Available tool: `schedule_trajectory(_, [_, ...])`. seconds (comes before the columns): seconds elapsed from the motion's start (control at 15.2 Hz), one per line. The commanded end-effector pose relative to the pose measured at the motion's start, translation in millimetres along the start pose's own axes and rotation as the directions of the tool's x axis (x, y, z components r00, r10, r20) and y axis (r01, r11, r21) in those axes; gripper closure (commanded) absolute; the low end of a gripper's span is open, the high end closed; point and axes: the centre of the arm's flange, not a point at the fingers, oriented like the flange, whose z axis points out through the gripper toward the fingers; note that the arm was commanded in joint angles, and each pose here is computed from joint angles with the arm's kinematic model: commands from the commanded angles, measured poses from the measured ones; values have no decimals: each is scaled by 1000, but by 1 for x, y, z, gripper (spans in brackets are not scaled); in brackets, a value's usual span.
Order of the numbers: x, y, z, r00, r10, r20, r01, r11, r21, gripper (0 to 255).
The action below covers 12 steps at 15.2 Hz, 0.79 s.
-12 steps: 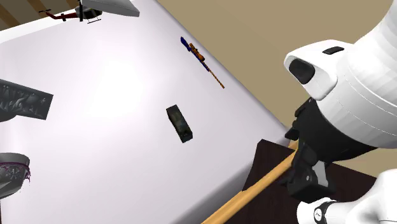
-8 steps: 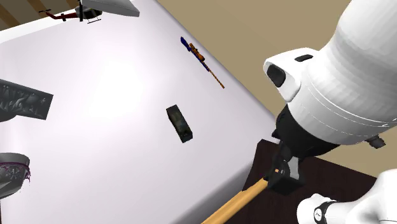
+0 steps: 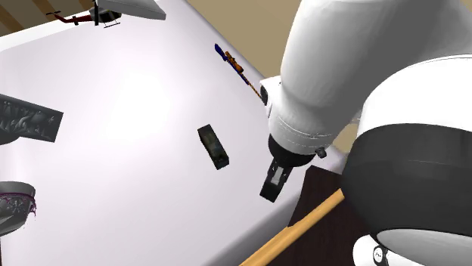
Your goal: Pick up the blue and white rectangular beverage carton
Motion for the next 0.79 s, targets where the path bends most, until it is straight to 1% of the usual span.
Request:
schedule_trajectory(0.0, [20, 3, 19, 1000, 27, -6, -27, 1000, -1, 0])
schedule_trajectory(0.33, [68, 16, 61, 996, 92, -14, -92, 996, -3, 0])
schedule_trajectory(0.73, [124, 36, 111, 985, 169, -23, -169, 986, -5, 0])
